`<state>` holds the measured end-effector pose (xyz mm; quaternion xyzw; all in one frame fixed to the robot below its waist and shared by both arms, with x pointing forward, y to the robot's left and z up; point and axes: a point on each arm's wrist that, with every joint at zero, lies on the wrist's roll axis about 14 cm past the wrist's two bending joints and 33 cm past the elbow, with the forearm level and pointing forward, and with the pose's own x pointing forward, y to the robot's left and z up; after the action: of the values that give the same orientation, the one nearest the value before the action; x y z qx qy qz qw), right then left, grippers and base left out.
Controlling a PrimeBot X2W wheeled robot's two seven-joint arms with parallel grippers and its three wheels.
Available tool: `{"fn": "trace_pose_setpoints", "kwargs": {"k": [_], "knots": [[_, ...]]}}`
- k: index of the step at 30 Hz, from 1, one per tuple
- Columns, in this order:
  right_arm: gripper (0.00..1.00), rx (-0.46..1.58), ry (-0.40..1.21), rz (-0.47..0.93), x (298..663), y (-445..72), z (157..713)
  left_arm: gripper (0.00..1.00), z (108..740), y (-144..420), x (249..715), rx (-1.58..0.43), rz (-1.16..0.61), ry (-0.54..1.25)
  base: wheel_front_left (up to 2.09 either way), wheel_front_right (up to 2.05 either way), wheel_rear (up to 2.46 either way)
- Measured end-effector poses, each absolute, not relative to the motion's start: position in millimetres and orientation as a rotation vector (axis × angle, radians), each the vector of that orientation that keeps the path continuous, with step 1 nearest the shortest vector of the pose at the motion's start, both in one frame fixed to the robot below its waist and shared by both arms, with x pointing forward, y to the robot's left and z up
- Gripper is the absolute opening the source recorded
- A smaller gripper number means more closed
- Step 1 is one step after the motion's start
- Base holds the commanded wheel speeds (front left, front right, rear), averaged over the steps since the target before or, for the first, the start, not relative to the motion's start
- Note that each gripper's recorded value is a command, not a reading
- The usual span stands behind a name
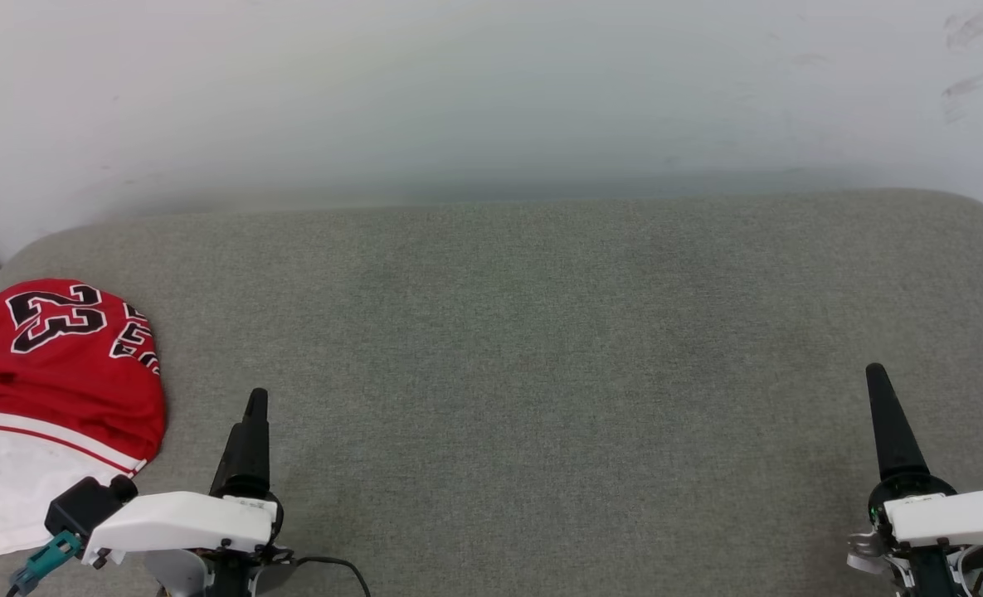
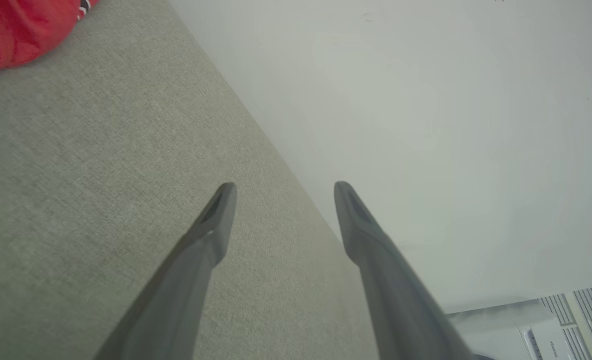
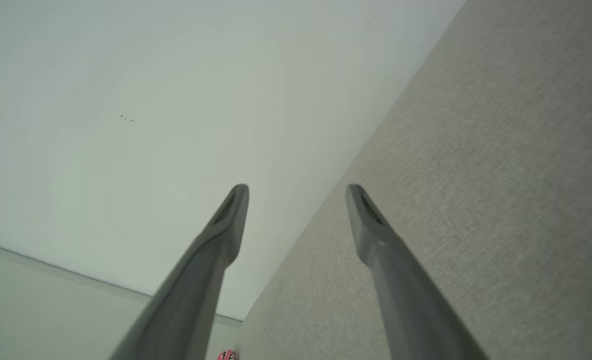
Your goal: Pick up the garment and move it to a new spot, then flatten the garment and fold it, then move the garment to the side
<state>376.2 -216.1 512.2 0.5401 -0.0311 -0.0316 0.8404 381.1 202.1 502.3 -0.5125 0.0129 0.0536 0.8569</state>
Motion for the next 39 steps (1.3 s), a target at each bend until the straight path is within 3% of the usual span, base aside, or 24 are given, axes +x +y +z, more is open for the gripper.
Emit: {"fn": "trace_pose_setpoints", "kwargs": {"k": [15, 39], "knots": [[1.00, 0.784, -0.097, 0.007, 374.9, -197.7, 532.3, 1.00, 508.3, 194.6, 378.9, -0.792, 0.129, 0.020, 0.00, 0.00, 0.00], [1.00, 0.449, -0.121, 0.047, 368.3, -183.4, 535.8, 1.00, 522.2, 184.5, 372.7, -0.477, 0.095, -0.051, 0.00, 0.00, 0.00]]}}
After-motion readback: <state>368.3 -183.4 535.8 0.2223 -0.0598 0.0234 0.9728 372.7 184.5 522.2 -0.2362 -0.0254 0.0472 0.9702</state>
